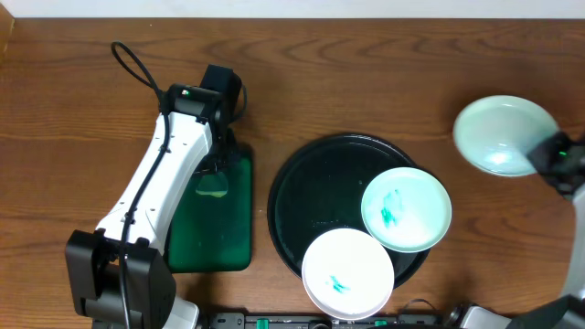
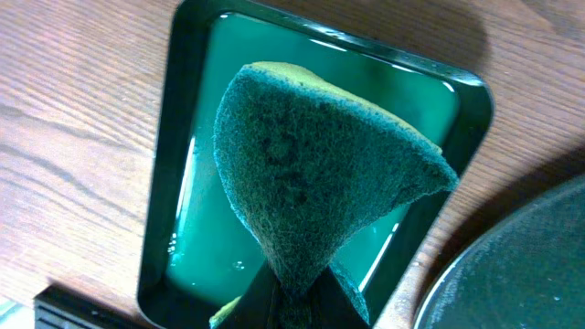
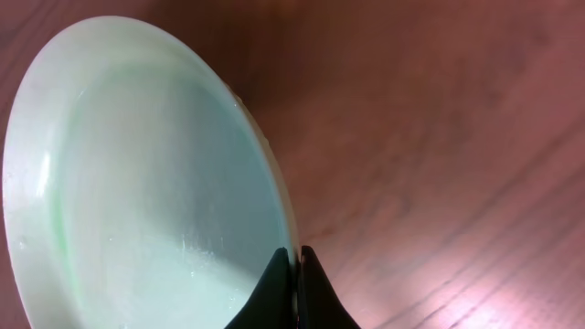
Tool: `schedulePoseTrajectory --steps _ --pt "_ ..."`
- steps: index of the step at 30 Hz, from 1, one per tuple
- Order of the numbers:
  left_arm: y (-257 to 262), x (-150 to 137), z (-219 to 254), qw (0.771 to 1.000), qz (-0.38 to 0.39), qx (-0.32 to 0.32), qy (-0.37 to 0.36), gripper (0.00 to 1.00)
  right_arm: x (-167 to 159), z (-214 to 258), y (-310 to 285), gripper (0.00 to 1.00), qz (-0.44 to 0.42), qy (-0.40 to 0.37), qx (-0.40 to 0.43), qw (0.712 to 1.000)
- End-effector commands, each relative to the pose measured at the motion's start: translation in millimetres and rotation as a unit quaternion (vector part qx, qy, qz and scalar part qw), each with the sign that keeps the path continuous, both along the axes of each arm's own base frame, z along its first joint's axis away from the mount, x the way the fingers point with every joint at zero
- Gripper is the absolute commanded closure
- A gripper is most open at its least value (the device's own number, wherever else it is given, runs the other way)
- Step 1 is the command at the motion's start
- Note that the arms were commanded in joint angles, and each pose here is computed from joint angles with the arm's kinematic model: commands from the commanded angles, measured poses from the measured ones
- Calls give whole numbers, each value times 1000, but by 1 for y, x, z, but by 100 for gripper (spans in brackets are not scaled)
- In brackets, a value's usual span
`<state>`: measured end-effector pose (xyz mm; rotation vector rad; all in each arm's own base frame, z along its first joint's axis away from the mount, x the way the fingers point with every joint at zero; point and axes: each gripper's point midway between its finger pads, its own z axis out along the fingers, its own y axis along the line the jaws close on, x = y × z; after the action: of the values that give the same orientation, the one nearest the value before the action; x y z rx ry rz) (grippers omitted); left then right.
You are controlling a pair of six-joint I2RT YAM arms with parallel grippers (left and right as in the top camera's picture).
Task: Clean dirty plates on tray and stack at the side
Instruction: 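Carry the plate right and set it on the table with the right gripper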
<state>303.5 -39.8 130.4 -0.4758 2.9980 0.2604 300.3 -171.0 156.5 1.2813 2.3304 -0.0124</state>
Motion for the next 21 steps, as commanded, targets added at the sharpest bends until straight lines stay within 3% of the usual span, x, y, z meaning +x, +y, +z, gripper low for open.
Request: schedulePoseTrajectory --steps 1,8,21 --pt "-2 -1 -2 1000 -9 -9 7 93 -12 -21 -36 99 -71 11 27 997" --pt "-2 -1 -2 1000 -9 -9 5 93 -24 -71 -76 99 -124 45 60 989" --pt "-4 4 -2 1000 -13 -11 -3 93 -12 -130 -74 99 -93 84 96 988"
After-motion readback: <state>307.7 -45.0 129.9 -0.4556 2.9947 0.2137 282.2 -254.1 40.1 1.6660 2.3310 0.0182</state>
